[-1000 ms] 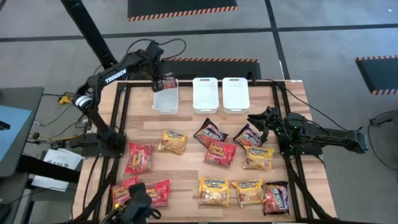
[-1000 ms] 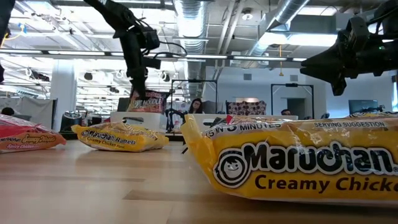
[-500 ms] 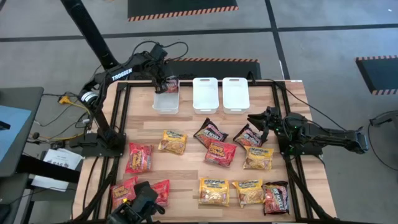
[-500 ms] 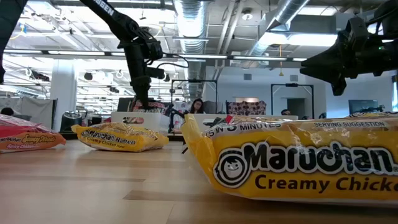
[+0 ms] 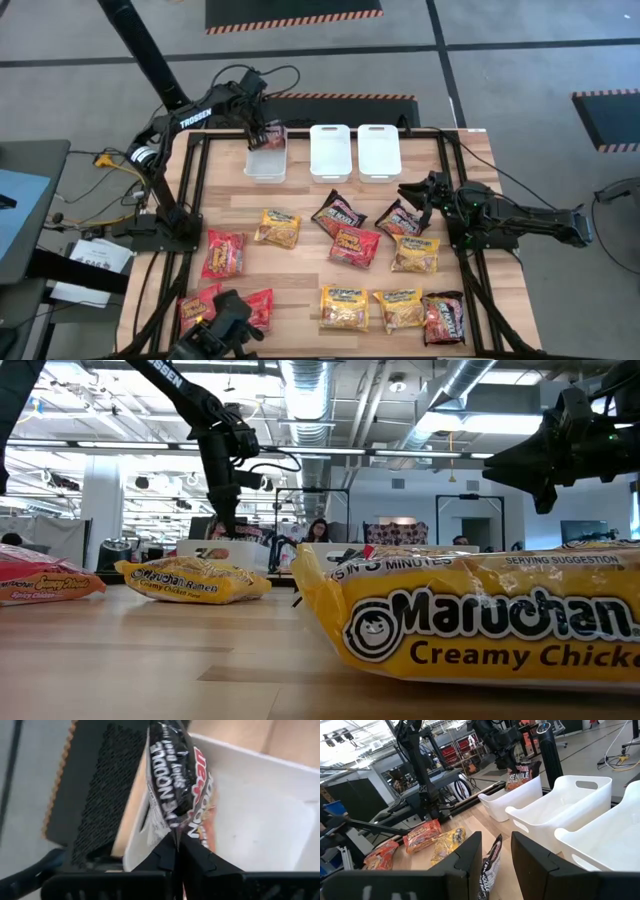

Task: Sort Maruchan noodles
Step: Put the black noodle pack into the left white bin, then put the yellow noodle pack into the right white bin

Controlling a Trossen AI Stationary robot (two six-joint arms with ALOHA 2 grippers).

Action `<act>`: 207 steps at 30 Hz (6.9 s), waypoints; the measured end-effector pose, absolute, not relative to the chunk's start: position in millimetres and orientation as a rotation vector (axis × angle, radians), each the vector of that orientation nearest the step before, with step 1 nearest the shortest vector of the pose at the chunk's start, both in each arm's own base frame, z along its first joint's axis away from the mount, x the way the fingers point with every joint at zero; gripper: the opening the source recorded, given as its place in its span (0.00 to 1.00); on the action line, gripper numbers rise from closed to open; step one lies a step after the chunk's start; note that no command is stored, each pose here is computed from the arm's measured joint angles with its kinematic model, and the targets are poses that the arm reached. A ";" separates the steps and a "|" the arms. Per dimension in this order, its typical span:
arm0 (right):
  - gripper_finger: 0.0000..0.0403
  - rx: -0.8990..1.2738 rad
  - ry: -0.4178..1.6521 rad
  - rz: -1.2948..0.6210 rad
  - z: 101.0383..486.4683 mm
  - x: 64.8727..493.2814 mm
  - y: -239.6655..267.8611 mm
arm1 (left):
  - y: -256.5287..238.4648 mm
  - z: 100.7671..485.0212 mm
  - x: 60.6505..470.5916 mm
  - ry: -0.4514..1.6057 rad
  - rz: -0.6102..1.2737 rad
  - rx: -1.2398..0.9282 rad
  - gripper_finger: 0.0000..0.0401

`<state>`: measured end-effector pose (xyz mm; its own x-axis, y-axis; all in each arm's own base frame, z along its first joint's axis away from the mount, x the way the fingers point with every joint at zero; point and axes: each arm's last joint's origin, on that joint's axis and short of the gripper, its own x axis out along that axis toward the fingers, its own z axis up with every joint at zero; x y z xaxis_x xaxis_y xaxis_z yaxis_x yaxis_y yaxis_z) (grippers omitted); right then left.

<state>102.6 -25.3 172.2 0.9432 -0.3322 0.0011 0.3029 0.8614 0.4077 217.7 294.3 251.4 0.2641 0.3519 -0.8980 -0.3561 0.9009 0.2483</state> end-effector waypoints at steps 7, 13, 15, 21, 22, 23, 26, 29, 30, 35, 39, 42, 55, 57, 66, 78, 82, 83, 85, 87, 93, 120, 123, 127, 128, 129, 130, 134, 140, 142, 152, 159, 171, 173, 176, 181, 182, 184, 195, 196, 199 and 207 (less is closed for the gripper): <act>0.33 0.416 -0.072 -0.333 172.2 102.6 -25.3 | 293.5 251.5 218.4 1.176 0.493 -0.076 0.17; 0.33 0.416 -0.072 -0.333 172.2 102.6 -25.3 | 293.5 254.0 217.9 1.192 0.546 -0.106 0.31; 0.33 0.416 -0.072 -0.333 172.2 102.6 -25.3 | 293.9 258.1 217.5 1.203 0.570 -0.100 0.33; 0.33 0.414 -0.118 -0.323 176.7 102.5 -25.3 | 296.4 284.0 219.5 1.171 0.607 -0.109 0.34; 0.33 0.413 -0.138 -0.319 178.6 102.4 -25.2 | 296.0 289.7 220.0 1.164 0.614 -0.120 0.34; 0.33 0.412 -0.158 -0.314 180.5 102.2 -25.2 | 295.5 295.9 220.2 1.156 0.617 -0.133 0.34; 0.33 0.409 -0.231 -0.298 187.6 101.3 -25.0 | 293.0 314.9 221.7 1.107 0.605 -0.180 0.33; 0.33 0.405 -0.309 -0.280 195.1 99.9 -24.6 | 288.5 329.1 222.0 1.079 0.577 -0.237 0.33; 0.33 0.402 -0.339 -0.273 198.0 99.1 -24.5 | 286.6 333.2 222.6 1.071 0.567 -0.250 0.33; 0.33 0.359 -0.472 -0.250 210.6 94.7 -23.6 | 271.7 347.3 227.1 1.087 0.485 -0.294 0.33; 0.35 0.356 -0.528 -0.240 215.6 92.4 -23.3 | 257.9 349.7 233.9 1.110 0.407 -0.316 0.33; 0.40 0.356 -0.539 -0.240 221.0 91.4 -23.1 | 246.6 350.9 239.8 1.121 0.350 -0.324 0.33; 0.62 0.252 -0.557 -0.262 289.5 77.1 -20.2 | 199.5 367.3 263.2 1.042 0.132 -0.292 0.33; 0.62 0.256 -0.493 -0.273 300.5 79.2 -20.6 | 193.4 375.5 260.9 1.011 0.137 -0.276 0.33; 0.62 0.367 -0.120 -0.213 323.0 113.8 -21.6 | 168.6 412.0 235.8 0.891 0.200 -0.280 0.33; 0.62 0.419 0.192 0.050 312.2 170.8 3.3 | 135.2 437.9 214.2 0.814 0.195 -0.284 0.33; 0.62 0.412 0.253 0.108 309.4 185.7 16.1 | 121.9 439.3 208.0 0.810 0.171 -0.278 0.33; 0.62 0.409 0.269 0.121 308.4 189.3 19.6 | 118.1 438.7 206.2 0.812 0.165 -0.280 0.33; 0.62 0.405 0.301 0.143 305.6 196.5 25.9 | 110.0 437.7 203.3 0.814 0.147 -0.277 0.33; 0.62 0.404 0.337 0.158 300.7 202.8 31.3 | 102.0 435.8 201.4 0.811 0.129 -0.277 0.33; 0.62 0.528 0.451 0.155 286.6 223.4 45.5 | 79.3 426.8 196.3 0.790 0.099 -0.321 0.33; 0.62 0.552 0.877 0.172 204.8 306.6 128.3 | 1.7 390.9 193.9 0.737 -0.008 -0.313 0.33; 0.62 0.549 0.903 0.167 195.0 313.7 131.2 | -2.6 389.8 195.6 0.743 -0.005 -0.290 0.33; 0.62 0.535 0.931 0.158 183.5 322.7 134.7 | -6.5 390.1 195.4 0.740 0.008 -0.280 0.33; 0.62 0.530 0.947 0.154 179.5 323.4 136.0 | -7.5 390.1 195.4 0.739 0.011 -0.277 0.33; 0.62 0.527 0.953 0.155 175.7 325.2 137.9 | -8.5 390.1 195.5 0.740 0.011 -0.279 0.33; 0.62 0.524 0.961 0.152 172.0 326.3 138.6 | -9.1 390.2 195.4 0.740 0.010 -0.282 0.33; 0.62 0.510 1.008 0.140 157.9 326.5 143.2 | -11.3 390.1 195.3 0.742 0.003 -0.287 0.33; 0.62 0.507 1.058 0.124 146.7 324.1 148.3 | -12.4 390.1 195.2 0.737 0.031 -0.284 0.33; 0.62 0.516 1.052 0.123 147.9 324.7 148.0 | -12.4 390.1 195.2 0.737 0.033 -0.283 0.33; 0.62 0.563 1.114 0.105 145.5 319.3 151.5 | -11.7 390.1 195.3 0.733 0.058 -0.275 0.33; 0.51 0.627 1.168 0.068 144.0 316.4 150.5 | -11.6 390.1 195.3 0.733 0.058 -0.275 0.33; 0.03 0.678 1.181 0.078 145.1 316.7 151.3 | -11.3 390.2 195.2 0.731 0.065 -0.260 0.33; 0.03 0.679 1.180 0.080 145.3 316.8 151.4 | -11.3 390.2 195.2 0.731 0.065 -0.260 0.33; 0.01 0.666 1.181 0.087 147.6 317.9 152.0 | -11.3 390.1 195.2 0.732 0.068 -0.267 0.33; 0.01 0.598 1.179 0.108 167.1 327.4 156.6 | -11.2 388.9 194.0 0.749 0.073 -0.267 0.33; 0.01 0.573 1.185 0.107 172.9 329.2 157.2 | -11.2 388.8 194.0 0.750 0.073 -0.267 0.33; 0.01 0.509 1.204 0.085 185.0 331.7 157.3 | -11.1 388.4 193.6 0.756 0.075 -0.267 0.33; 0.01 0.154 1.223 -0.119 263.3 341.1 136.1 | -11.1 387.6 192.9 0.766 0.077 -0.265 0.33; 0.01 0.125 1.226 -0.142 269.0 341.1 132.0 | -11.1 387.7 192.9 0.766 0.076 -0.263 0.33; 0.01 0.029 1.246 -0.213 283.3 340.1 116.8 | -10.8 387.7 192.9 0.764 0.083 -0.253 0.33; 0.01 -0.175 1.331 -0.339 296.2 342.0 62.9 | -9.3 387.9 193.0 0.755 0.127 -0.235 0.33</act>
